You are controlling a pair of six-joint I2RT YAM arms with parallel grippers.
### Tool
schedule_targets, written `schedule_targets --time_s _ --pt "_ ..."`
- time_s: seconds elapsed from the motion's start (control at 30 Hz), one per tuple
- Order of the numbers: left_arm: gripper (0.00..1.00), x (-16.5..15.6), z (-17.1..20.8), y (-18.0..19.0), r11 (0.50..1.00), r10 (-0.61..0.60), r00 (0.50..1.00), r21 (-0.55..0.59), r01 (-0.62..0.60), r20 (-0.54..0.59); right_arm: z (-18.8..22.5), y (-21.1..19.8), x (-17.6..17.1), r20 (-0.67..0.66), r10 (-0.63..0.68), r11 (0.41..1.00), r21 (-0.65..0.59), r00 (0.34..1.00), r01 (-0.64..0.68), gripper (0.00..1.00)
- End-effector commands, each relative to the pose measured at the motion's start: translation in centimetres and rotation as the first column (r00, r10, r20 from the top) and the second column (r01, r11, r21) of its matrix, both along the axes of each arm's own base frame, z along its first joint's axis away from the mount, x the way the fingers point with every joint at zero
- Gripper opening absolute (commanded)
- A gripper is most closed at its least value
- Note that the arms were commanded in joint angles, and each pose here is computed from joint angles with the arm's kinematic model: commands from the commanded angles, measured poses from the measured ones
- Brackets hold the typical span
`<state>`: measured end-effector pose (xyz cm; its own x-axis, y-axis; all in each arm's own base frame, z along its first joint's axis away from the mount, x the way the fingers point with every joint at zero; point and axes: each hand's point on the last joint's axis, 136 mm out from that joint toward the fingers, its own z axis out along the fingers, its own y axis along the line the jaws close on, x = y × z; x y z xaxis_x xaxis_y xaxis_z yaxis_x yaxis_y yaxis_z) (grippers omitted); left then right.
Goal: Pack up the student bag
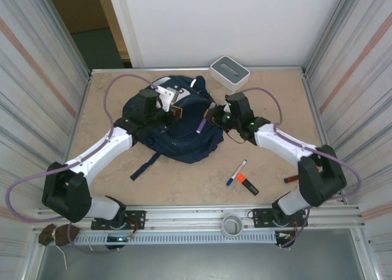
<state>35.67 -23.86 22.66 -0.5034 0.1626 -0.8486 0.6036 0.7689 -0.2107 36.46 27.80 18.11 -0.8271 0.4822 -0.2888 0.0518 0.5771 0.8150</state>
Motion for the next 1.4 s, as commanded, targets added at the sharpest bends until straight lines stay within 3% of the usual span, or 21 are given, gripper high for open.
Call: schedule_targets --time_s 0.0,0.13,0.27,0.37,0.43,0.5,0.6,0.7,0.8,0.97,1.37 --pt "0.0 0.6 6.6 -0.9 0.992 -0.021 0.992 -0.123 0.037 0.127 2.0 2.7 3.8 0.005 -0.088 0.984 0.155 0.996 0.086 0.08" --pt "0.0 1.2 7.2 -0.2 0.987 0.003 0.993 -0.159 0.017 0.121 0.2 5.7 5.7 -0.046 -0.072 0.982 0.171 0.996 0.079 0.22" --pt "0.0 1.4 7.0 0.4 0.986 0.018 0.994 -0.166 0.001 0.111 -1.1 5.1 5.1 -0.062 -0.055 0.993 0.1 0.997 0.061 0.42" --pt "0.0 1.5 6.9 0.7 0.986 0.026 0.993 -0.166 -0.007 0.113 -1.0 2.8 3.4 -0.022 -0.028 1.0 0.007 0.999 0.028 0.45" --pt "0.0 1.4 6.5 0.6 0.987 0.019 0.994 -0.164 -0.001 0.108 -1.5 0.3 1.3 -0.007 -0.014 0.992 -0.124 1.0 0.013 0.45" --pt "0.0 1.2 6.2 0.5 0.986 0.01 0.995 -0.167 0.007 0.102 -3.3 -3.0 -1.3 -0.036 -0.022 0.96 -0.28 0.999 0.011 0.48" --pt "0.0 1.1 5.5 0.5 0.986 0.008 0.996 -0.165 0.008 0.094 -6.4 -9.1 -5.8 -0.113 -0.065 0.86 -0.51 0.991 -0.002 0.52" --pt "0.0 0.9 5.0 0.6 0.988 0.01 0.996 -0.157 0.004 0.088 -9.5 -13.5 -10.0 -0.211 -0.114 0.774 -0.631 0.971 -0.047 0.58" --pt "0.0 0.7 4.5 0.6 0.988 0.009 0.997 -0.153 0.003 0.076 -11.5 -14.9 -12.4 -0.27 -0.143 0.748 -0.659 0.952 -0.075 0.65" --pt "0.0 0.7 3.5 0.8 0.991 0.019 0.998 -0.136 -0.011 0.057 -13.5 -14.9 -13.4 -0.292 -0.177 0.754 -0.654 0.94 -0.061 0.66" --pt "0.0 0.5 3.2 1.2 0.992 0.03 0.998 -0.121 -0.022 0.062 -16.9 -13.7 -14.1 -0.31 -0.203 0.734 -0.676 0.929 -0.065 0.56"
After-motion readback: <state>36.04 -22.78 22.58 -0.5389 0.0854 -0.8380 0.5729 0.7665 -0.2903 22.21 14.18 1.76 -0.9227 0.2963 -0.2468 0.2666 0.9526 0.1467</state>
